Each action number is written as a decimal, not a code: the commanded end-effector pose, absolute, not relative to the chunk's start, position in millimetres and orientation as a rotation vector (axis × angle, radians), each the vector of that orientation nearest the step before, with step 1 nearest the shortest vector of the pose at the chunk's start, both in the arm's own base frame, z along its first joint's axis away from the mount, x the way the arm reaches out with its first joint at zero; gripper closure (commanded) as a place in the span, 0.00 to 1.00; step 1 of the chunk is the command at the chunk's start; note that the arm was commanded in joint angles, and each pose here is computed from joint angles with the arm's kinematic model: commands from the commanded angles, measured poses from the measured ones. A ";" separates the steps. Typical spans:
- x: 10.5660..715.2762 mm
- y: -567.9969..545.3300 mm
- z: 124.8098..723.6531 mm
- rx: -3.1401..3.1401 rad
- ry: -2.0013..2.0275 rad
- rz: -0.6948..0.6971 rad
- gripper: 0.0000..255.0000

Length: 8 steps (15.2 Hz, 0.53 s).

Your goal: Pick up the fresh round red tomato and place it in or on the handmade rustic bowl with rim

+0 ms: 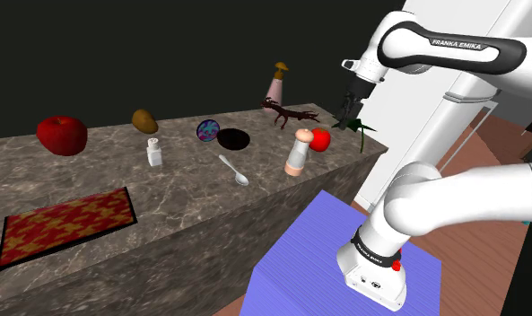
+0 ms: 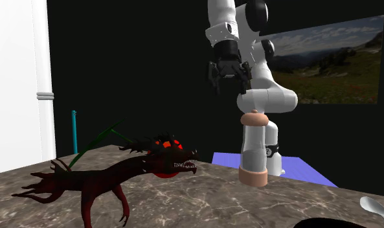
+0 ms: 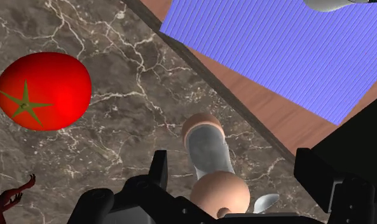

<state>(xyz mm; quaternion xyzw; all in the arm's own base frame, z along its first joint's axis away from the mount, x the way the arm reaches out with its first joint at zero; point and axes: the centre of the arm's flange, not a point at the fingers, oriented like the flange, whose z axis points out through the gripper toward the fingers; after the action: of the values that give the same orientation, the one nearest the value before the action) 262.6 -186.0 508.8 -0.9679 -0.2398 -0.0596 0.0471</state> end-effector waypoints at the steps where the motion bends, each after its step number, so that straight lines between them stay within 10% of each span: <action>1: 261.7 -215.0 499.8 -2.920 -0.781 -0.230 0.00; 8: 269.4 -314.5 464.8 -2.799 -0.927 -0.388 0.00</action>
<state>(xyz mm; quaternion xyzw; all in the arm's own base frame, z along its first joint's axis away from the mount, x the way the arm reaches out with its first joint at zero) 269.4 -299.6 471.8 -0.9421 -0.3016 -0.1224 0.0809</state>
